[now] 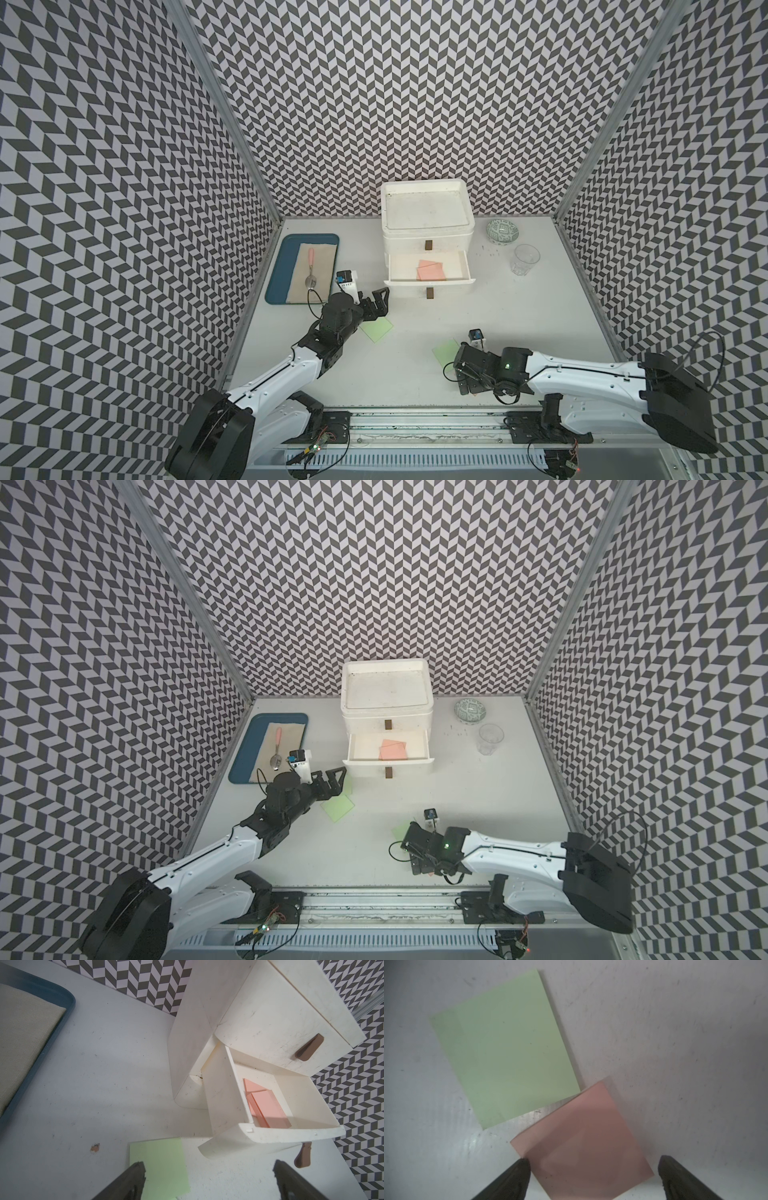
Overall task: Please put the sticky notes in the drawer by color
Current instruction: Pick up the sticky notes from the center of the board.
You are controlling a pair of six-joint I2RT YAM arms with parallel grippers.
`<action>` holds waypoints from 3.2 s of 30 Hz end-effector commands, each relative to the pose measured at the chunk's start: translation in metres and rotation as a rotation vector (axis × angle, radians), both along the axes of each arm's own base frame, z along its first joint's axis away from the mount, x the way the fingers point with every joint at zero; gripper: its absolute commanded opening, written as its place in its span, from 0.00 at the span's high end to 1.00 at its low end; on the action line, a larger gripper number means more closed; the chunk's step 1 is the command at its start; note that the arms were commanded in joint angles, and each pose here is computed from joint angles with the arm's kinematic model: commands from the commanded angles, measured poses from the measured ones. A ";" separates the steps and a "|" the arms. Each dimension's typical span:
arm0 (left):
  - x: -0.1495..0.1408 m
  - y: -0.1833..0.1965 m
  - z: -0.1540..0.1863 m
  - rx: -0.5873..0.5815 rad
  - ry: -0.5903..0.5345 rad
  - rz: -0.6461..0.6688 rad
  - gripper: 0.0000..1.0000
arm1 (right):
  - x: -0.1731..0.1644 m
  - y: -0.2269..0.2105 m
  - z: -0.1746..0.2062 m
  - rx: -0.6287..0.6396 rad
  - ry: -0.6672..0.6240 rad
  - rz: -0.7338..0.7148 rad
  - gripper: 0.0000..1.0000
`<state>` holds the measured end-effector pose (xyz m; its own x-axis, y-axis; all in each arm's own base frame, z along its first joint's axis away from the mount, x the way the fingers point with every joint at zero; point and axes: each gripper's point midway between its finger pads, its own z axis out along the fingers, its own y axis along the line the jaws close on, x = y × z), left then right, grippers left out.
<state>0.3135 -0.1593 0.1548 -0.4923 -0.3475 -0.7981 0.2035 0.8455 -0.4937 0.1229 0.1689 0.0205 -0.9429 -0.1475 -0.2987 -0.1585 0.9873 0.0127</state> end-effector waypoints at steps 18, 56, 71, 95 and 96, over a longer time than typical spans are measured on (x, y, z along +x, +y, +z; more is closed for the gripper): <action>0.004 0.001 0.004 0.017 -0.009 0.008 0.00 | -0.033 0.039 -0.018 0.029 0.092 0.137 0.00; -0.079 -0.096 0.118 -0.407 -0.131 -0.671 0.02 | 0.117 0.113 0.215 0.612 -0.565 0.223 0.31; -0.075 -0.146 0.127 -0.486 0.023 -0.825 0.34 | 0.114 0.124 0.238 0.672 -0.668 0.377 0.28; -0.007 -0.096 0.141 -0.394 -0.037 -0.575 1.00 | 0.156 0.058 0.241 0.544 -0.850 0.117 0.08; -0.004 -0.094 0.146 -0.381 -0.060 -0.555 1.00 | 0.158 0.052 0.239 0.527 -0.871 0.098 0.08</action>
